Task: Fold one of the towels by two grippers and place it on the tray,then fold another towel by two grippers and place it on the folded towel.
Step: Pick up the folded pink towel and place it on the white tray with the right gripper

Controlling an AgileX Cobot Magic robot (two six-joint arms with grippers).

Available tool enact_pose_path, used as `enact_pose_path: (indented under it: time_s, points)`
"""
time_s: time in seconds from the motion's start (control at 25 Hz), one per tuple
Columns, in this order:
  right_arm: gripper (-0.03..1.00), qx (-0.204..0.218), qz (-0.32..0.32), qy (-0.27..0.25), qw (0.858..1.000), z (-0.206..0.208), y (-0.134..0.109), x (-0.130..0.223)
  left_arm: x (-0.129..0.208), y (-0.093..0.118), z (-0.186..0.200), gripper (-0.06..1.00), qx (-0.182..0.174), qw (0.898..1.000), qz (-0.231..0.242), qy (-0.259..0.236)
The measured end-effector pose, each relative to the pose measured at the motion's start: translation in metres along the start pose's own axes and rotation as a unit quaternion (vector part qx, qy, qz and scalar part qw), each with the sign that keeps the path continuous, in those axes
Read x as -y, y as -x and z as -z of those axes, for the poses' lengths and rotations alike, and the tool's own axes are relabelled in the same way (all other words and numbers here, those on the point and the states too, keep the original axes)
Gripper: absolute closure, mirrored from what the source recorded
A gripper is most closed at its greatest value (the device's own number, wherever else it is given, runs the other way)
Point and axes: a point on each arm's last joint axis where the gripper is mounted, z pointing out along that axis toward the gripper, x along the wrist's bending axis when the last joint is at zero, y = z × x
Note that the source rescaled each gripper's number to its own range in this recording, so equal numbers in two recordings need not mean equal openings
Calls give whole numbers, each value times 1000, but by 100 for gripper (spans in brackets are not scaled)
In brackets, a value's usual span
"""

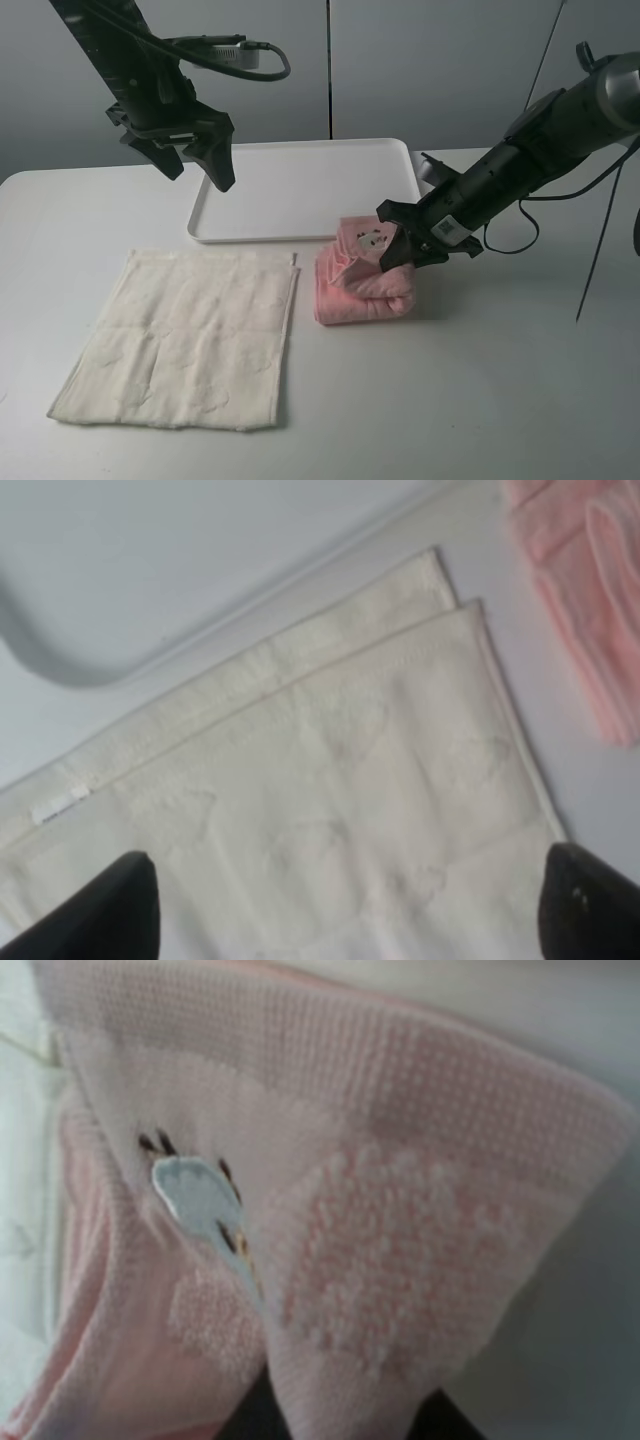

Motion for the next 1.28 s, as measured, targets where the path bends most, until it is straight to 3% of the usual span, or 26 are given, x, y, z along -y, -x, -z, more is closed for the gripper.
enact_pose_path:
  time_s: [0.28,0.6,1.0,1.28]
  points:
    - [84,-69,68,35,995,47,-49,-29,7,4,40,-3,-15,999,-10,47]
    - [84,-109,101,76,986,86,-91,-70,11,-7,52,-3,-22,998,4,61]
    - [84,-139,129,44,981,27,-141,-113,13,-27,55,-3,-29,997,29,64]
    - [84,-150,120,61,980,-15,-128,-146,17,-45,58,-3,-28,996,47,69]
